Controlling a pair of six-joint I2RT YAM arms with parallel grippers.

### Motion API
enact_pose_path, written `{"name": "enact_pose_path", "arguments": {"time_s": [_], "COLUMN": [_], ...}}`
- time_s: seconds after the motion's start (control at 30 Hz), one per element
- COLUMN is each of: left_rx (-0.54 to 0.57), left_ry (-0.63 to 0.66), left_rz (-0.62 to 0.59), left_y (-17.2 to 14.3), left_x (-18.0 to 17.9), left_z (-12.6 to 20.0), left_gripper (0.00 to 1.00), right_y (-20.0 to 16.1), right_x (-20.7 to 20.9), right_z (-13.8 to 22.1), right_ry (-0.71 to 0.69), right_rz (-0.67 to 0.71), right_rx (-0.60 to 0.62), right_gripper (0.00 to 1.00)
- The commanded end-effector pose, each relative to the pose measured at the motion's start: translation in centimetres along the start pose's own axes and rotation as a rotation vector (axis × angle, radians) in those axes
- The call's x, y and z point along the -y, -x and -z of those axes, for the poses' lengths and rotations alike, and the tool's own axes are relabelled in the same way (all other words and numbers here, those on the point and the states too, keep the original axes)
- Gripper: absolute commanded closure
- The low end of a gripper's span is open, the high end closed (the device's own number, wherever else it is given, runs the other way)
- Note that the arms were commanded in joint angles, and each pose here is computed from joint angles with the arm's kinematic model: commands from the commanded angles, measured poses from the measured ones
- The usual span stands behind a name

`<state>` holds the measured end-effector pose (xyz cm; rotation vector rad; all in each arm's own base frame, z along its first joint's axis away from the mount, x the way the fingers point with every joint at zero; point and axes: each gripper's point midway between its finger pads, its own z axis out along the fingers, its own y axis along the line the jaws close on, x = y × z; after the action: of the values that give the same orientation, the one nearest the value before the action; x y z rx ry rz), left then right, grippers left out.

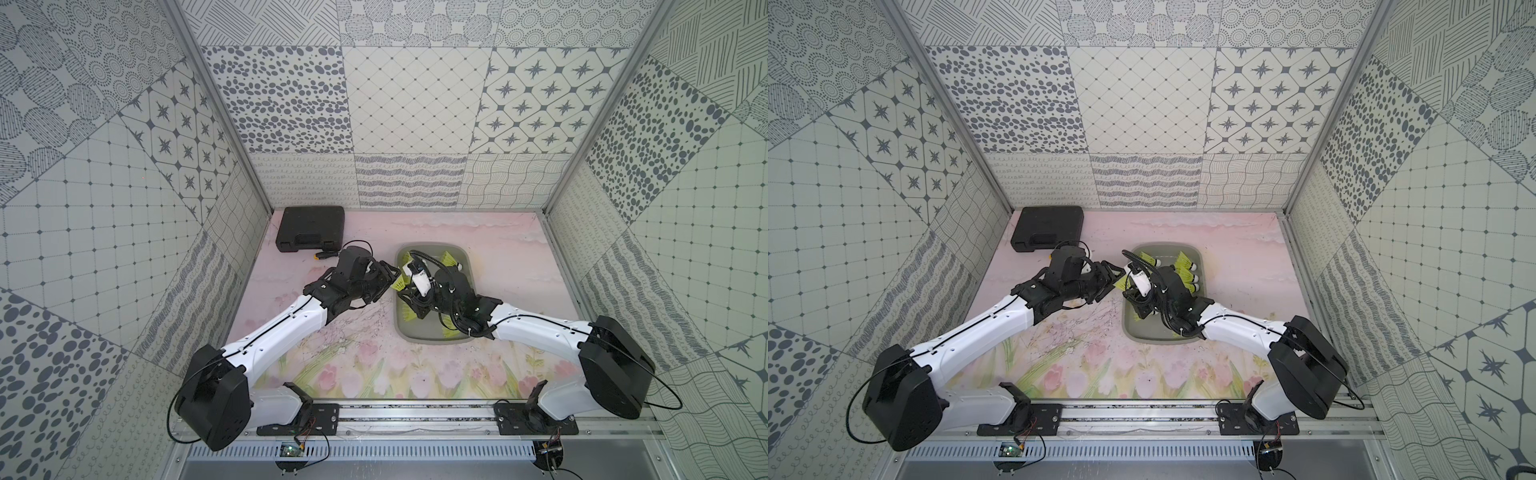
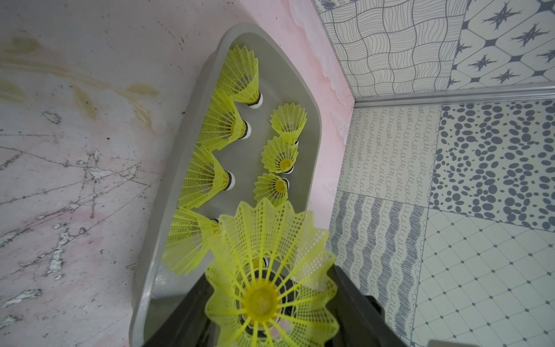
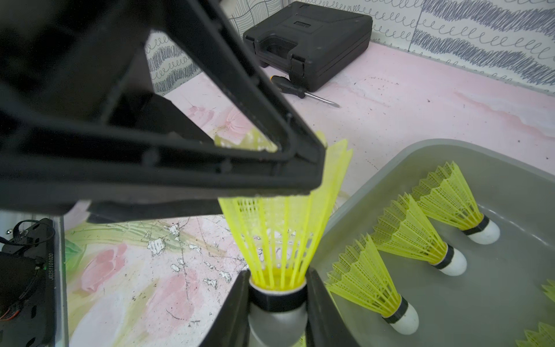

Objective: Put the shuttlecocks into the storage box
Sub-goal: Place the shuttlecock in the storage box.

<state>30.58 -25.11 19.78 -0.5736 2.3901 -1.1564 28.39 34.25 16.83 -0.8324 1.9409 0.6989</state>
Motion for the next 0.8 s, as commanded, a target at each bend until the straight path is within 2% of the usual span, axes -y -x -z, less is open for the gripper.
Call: {"name": "enact_pose_path", "arguments": {"time_s": [0.0, 0.17, 0.27, 0.5, 0.63, 0.77], "left_rx": [0.027, -0.004, -0.088, -0.322, -0.378, -0.484], "left_ry": [0.058, 0.109, 0.04, 0.018, -0.067, -0.157], "left_rz": [-0.141, -0.336, -0.485, -0.762, -0.855, -0.884], "left_y": [0.8, 1.4, 1.0, -1.1, -2.2, -3.8], "left_x": [0.0, -0.3, 0.9, 1.2, 2.5, 3.2], "left_z": [0.9, 2.4, 3.0, 4.5, 5.0, 5.2], "left_gripper": [0.32, 0.28, 0.28, 0.32, 0.33, 0.35], "right_y": [1.1, 0.6, 0.5, 0.0, -0.3, -0.6], "right_x": [0.2, 0.5, 0.6, 0.4, 0.1, -0.4], "right_z": [0.9, 1.8, 2.4, 3.8, 4.2, 4.4], "right_ry": [-0.027, -0.052, -0.057, -0.053, -0.036, -0.009], "right_rz": [0.031, 0.059, 0.083, 0.117, 0.143, 0.168], "right_rx": [0.048, 0.042, 0.038, 0.023, 0.013, 0.007], "right_gripper": [0.74, 0.74, 0.74, 0.74, 0.73, 0.73]}}
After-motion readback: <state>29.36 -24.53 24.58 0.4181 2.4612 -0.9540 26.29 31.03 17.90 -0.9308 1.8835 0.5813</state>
